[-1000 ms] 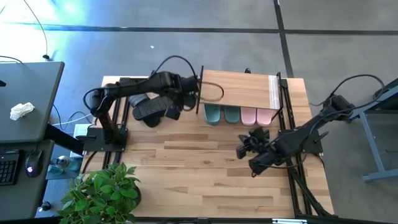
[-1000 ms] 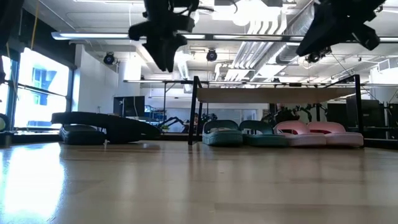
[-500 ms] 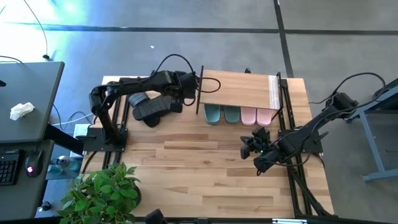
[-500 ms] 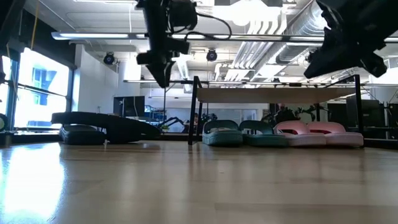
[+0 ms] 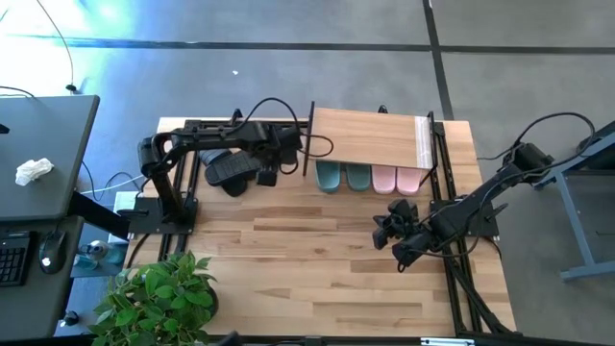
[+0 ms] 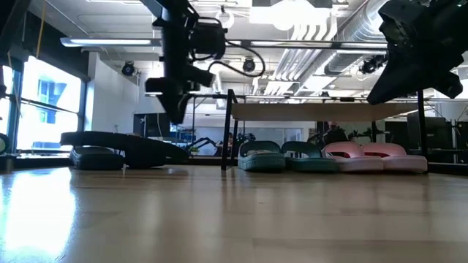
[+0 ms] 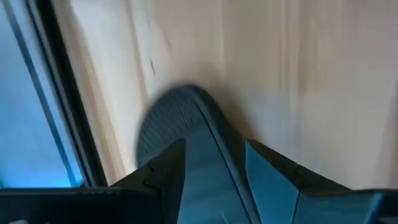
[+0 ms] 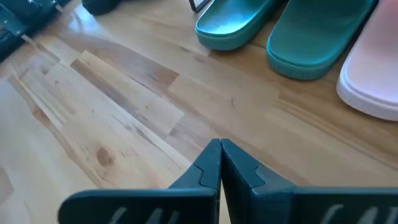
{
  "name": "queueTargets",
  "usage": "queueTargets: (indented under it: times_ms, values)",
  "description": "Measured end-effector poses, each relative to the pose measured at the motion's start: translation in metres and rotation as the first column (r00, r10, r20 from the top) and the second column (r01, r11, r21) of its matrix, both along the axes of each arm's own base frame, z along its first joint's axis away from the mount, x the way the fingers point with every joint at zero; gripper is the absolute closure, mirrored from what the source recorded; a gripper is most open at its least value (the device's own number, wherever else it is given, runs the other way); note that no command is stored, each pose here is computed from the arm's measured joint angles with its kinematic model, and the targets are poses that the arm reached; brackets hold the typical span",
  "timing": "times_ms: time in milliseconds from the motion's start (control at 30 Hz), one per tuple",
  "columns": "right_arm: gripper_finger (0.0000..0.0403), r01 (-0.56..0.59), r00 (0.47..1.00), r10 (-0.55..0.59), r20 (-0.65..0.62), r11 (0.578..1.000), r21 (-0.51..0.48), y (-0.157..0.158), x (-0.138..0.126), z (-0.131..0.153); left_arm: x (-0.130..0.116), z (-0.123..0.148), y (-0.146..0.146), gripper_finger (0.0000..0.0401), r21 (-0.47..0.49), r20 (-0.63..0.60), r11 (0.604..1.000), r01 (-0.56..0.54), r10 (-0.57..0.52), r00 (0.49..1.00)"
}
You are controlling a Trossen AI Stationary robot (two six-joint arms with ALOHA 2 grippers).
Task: Pick and place slides into the shelf
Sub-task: Put the right black slide on the shelf
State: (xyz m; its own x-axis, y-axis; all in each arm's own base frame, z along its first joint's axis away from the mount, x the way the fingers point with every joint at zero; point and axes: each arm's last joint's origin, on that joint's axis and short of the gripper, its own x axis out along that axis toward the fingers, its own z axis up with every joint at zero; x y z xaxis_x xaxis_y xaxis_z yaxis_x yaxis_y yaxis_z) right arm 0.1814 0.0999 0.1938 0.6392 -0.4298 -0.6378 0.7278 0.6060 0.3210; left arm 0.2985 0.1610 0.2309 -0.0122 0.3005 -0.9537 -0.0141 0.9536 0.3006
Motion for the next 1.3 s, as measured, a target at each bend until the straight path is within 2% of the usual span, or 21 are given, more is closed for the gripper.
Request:
queueTargets:
  times_ms: [233,500,633,767,867,1000,1100,1300]
  values:
    - [0.0403,-0.038,0.999,0.037,-0.027,0.999,-0.035,0.000,0.000,0.000,-0.020,0.000,-0.008,0.0249,-0.021,-0.182,0.989,-0.145,0.139,0.973]
    - [0.0403,-0.048,0.998,0.046,-0.033,0.998,-0.044,0.000,0.000,0.000,-0.033,0.002,-0.016,0.0249,-0.059,-0.288,0.953,-0.296,0.268,0.920]
    - [0.0403,-0.056,0.998,0.054,-0.036,0.997,-0.051,0.000,0.000,0.000,-0.035,0.003,-0.020,0.0249,-0.077,-0.320,0.948,-0.307,0.269,0.909]
    - [0.0403,-0.056,0.998,0.054,-0.036,0.997,-0.051,0.000,0.000,0.000,-0.033,0.009,-0.030,0.0249,-0.075,-0.306,0.964,-0.255,0.222,0.926]
    - [0.0402,-0.053,0.998,0.051,-0.030,0.997,-0.064,0.000,0.001,0.000,-0.033,0.022,-0.040,0.0249,-0.039,-0.235,0.976,-0.216,0.201,0.951]
    - [0.0402,-0.061,0.998,0.059,-0.032,0.996,-0.071,0.000,0.001,0.001,-0.042,0.041,-0.049,0.0249,-0.011,-0.166,0.973,-0.231,0.227,0.960]
    - [0.0402,-0.060,0.998,0.059,-0.024,0.996,-0.066,0.000,0.002,0.001,-0.050,0.051,-0.054,0.0249,0.072,-0.138,0.968,-0.242,0.250,0.958]
    - [0.0402,-0.059,0.998,0.060,0.008,0.997,-0.050,0.002,0.004,0.002,-0.068,0.037,-0.075,0.0249,0.244,-0.085,0.946,-0.215,0.242,0.967]
